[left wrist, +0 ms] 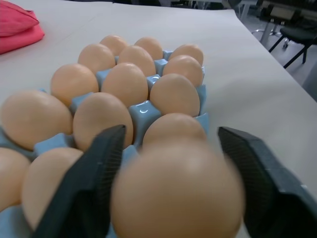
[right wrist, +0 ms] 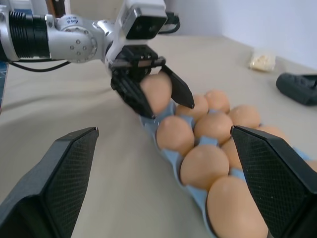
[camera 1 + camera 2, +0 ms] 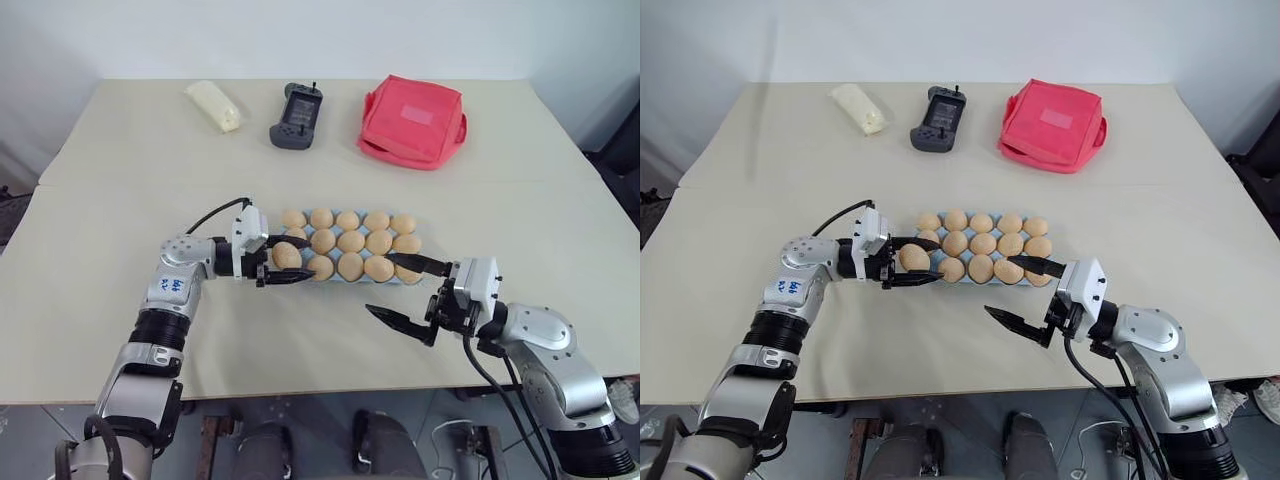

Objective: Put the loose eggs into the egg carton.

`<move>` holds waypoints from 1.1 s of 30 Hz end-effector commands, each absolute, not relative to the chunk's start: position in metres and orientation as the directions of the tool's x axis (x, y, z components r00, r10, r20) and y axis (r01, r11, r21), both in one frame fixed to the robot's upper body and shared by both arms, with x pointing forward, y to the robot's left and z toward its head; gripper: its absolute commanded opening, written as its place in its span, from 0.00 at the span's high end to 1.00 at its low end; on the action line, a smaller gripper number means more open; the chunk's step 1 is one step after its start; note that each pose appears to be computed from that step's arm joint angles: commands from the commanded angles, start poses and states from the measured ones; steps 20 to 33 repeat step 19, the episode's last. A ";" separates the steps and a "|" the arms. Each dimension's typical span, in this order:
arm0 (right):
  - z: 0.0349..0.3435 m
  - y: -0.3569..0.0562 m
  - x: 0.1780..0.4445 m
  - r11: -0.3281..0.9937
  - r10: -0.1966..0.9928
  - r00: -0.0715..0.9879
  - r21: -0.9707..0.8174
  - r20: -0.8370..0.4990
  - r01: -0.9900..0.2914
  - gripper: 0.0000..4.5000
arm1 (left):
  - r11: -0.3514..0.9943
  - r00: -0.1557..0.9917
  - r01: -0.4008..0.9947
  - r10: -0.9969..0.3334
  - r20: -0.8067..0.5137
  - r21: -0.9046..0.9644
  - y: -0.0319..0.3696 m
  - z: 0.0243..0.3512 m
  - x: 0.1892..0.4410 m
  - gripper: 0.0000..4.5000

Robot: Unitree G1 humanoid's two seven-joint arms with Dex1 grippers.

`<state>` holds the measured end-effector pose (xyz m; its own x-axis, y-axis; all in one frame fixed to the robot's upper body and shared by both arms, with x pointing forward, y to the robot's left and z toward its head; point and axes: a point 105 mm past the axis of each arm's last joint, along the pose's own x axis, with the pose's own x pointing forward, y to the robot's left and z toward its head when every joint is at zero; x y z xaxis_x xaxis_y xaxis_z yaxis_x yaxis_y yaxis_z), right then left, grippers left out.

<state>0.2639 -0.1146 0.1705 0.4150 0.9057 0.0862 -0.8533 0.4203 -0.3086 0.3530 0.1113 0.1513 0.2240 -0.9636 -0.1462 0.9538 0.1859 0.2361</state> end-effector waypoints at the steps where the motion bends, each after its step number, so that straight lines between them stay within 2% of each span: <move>1: 0.176 -0.114 0.261 0.416 0.908 0.406 -0.322 0.101 -0.850 0.00 | 0.250 0.301 0.914 -0.946 -0.119 0.320 0.134 0.175 0.356 0.10; 6: 0.170 -0.123 0.259 0.423 0.903 0.424 -0.312 0.069 -0.851 0.00 | 0.259 0.328 0.909 -0.928 -0.178 0.328 0.175 0.182 0.340 0.10; 9: 0.170 -0.134 0.264 0.436 0.894 0.444 -0.318 0.051 -0.842 0.00 | 0.291 0.370 0.908 -0.894 -0.253 0.300 0.205 0.174 0.324 0.10; 13: 0.171 -0.145 0.270 0.442 0.887 0.461 -0.339 0.029 -0.831 0.00 | 0.362 0.432 0.900 -0.821 -0.373 0.243 0.236 0.146 0.302 0.10; 19: 0.172 -0.153 0.278 0.448 0.884 0.467 -0.342 0.029 -0.826 0.00 | 0.455 0.526 0.846 -0.798 -0.295 0.276 0.231 0.152 0.302 0.10; 33: 0.172 -0.153 0.278 0.448 0.884 0.467 -0.342 0.029 -0.826 0.00 | 0.455 0.526 0.846 -0.798 -0.295 0.276 0.231 0.152 0.302 0.10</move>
